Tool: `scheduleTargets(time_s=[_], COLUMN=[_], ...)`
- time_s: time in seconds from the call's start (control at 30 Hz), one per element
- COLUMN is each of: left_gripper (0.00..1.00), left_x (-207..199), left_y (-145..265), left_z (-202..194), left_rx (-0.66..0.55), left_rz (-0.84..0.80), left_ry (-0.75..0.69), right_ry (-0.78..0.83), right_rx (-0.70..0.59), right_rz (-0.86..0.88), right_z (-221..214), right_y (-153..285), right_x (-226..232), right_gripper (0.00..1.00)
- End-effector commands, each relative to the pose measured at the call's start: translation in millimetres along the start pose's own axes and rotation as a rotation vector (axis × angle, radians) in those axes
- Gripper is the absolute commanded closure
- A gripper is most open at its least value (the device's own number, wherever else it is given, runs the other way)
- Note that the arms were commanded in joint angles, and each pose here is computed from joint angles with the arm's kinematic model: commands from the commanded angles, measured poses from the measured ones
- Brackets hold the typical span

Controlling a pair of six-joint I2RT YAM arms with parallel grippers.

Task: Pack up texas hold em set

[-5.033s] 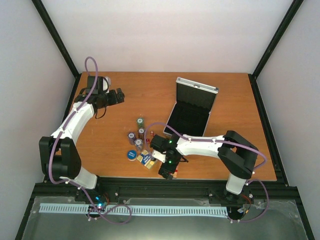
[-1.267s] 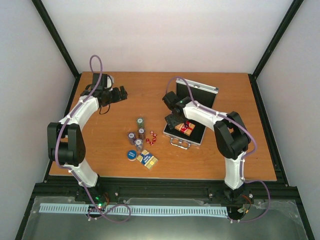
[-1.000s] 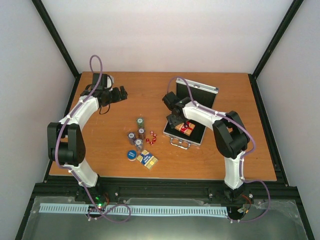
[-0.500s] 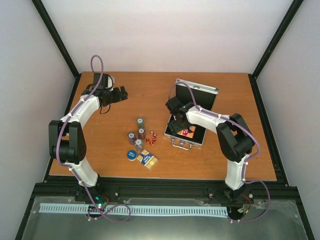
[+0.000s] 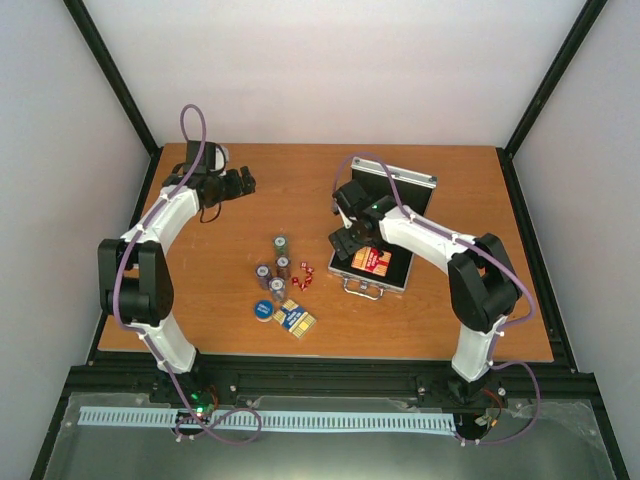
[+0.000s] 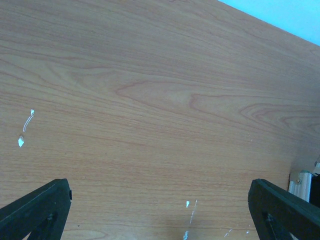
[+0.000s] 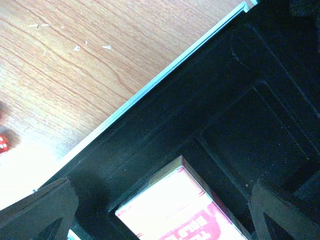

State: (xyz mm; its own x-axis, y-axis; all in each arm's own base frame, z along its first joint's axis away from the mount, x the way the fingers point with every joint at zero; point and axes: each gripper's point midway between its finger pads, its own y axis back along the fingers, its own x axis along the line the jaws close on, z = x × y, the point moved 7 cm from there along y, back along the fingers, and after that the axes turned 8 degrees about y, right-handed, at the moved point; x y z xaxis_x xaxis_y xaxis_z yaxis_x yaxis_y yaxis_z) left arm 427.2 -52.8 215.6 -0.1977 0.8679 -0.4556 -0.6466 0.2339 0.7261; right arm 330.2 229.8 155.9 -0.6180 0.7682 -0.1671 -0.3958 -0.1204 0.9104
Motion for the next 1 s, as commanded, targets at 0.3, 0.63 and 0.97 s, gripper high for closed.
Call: scheduleTargets(time_s=[0.3, 0.63, 0.97], left_gripper=[0.00, 0.00, 0.00], left_x=[-3.1, -2.9, -5.0], left_y=[7.3, 10.5, 18.9], left_z=[5.3, 3.8, 4.8], left_rx=[-0.008, -0.008, -0.021], left_rz=[0.021, 0.023, 0.017], left_ry=[-0.014, -0.018, -0.041], right_ry=[-0.056, -0.078, -0.065], right_rx=[0.126, 0.180, 0.072], right_rz=[0.075, 0.177, 0.148], right_z=[-30.2, -44.2, -21.6], right_y=[-28.1, -47.4, -2.7], right_x=[3.9, 17.5, 8.3], right_gripper=[0.05, 0.05, 0.04])
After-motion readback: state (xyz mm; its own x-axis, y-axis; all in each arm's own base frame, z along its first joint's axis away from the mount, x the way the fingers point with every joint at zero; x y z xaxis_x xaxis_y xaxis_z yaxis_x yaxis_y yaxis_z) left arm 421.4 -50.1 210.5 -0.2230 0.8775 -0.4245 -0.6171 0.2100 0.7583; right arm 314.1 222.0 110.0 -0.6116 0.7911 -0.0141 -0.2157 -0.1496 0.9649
